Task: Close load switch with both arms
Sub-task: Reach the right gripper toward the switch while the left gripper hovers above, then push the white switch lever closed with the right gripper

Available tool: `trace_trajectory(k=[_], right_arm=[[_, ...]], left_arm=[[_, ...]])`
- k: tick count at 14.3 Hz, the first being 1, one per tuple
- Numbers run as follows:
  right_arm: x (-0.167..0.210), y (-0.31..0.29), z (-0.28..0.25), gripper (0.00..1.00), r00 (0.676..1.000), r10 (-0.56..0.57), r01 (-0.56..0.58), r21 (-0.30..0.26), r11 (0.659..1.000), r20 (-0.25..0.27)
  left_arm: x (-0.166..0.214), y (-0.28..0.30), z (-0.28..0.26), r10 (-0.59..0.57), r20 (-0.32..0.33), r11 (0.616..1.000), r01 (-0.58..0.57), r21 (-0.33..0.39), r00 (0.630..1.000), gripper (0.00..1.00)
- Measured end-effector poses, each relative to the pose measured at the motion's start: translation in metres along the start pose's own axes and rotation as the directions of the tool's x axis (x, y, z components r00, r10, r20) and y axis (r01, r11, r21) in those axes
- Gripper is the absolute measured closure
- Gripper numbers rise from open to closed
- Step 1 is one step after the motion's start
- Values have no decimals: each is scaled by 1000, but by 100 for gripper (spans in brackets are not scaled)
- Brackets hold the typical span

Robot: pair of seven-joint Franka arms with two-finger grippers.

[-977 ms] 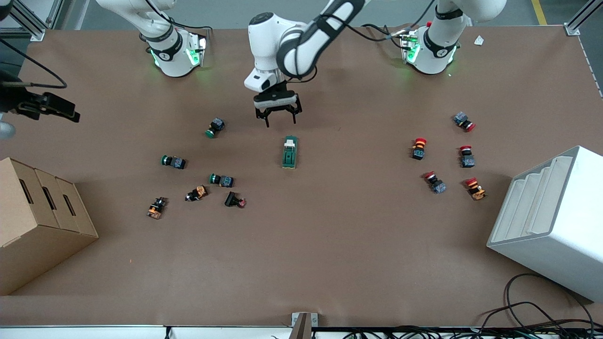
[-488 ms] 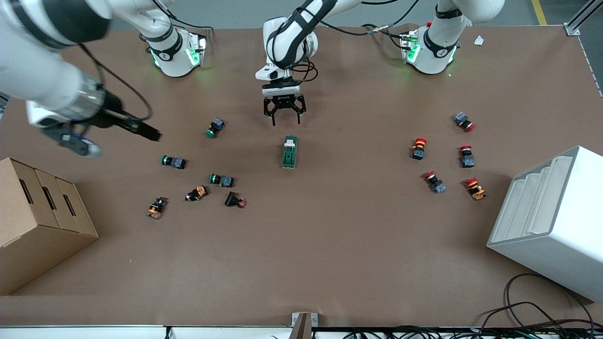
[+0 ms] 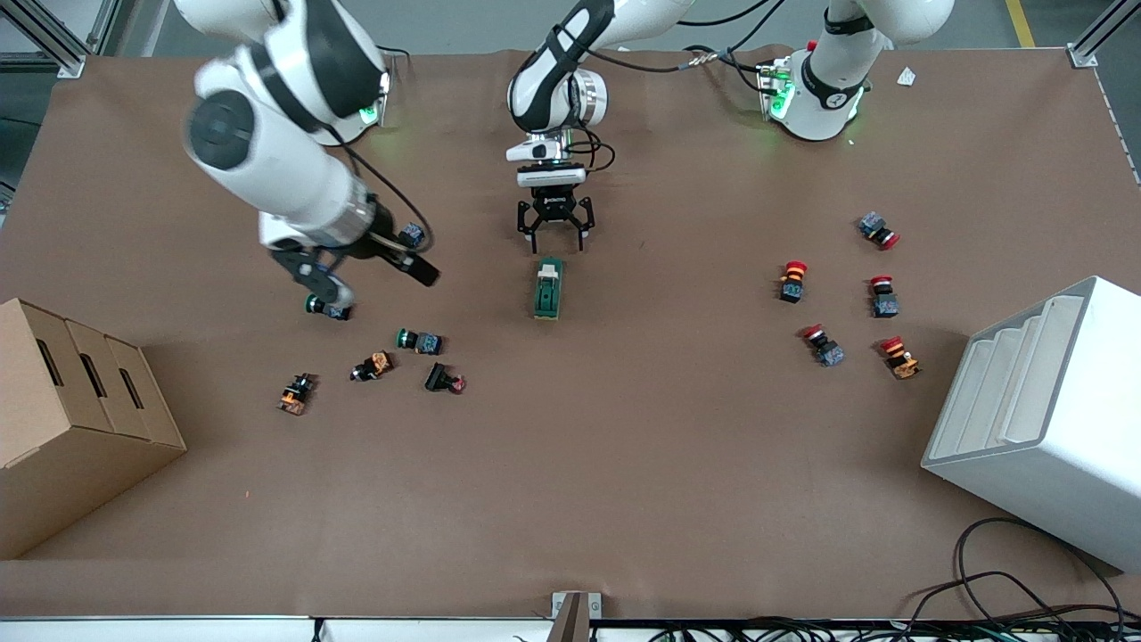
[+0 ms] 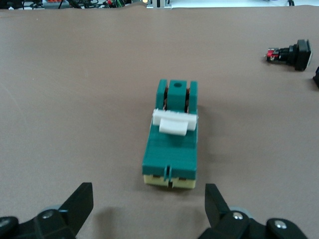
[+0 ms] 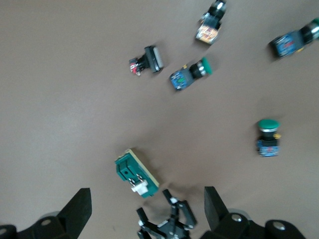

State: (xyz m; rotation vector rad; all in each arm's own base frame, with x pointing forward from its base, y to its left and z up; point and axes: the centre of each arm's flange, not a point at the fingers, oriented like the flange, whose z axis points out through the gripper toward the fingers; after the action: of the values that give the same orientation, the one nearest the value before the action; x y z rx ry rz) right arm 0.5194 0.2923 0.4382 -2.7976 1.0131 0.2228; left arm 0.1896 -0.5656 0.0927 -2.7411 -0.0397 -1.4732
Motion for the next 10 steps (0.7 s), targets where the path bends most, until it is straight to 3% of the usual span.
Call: trace_trajectory(k=[4, 10], right_arm=[[-39, -35, 81, 0, 997, 78, -77, 42, 996, -18], [-95, -36, 181, 0, 991, 120, -112, 122, 986, -58]], left_arm=[[-19, -4, 2, 2, -104, 1000, -5, -26, 995, 1], [-47, -14, 9, -1, -261, 998, -13, -54, 965, 1]])
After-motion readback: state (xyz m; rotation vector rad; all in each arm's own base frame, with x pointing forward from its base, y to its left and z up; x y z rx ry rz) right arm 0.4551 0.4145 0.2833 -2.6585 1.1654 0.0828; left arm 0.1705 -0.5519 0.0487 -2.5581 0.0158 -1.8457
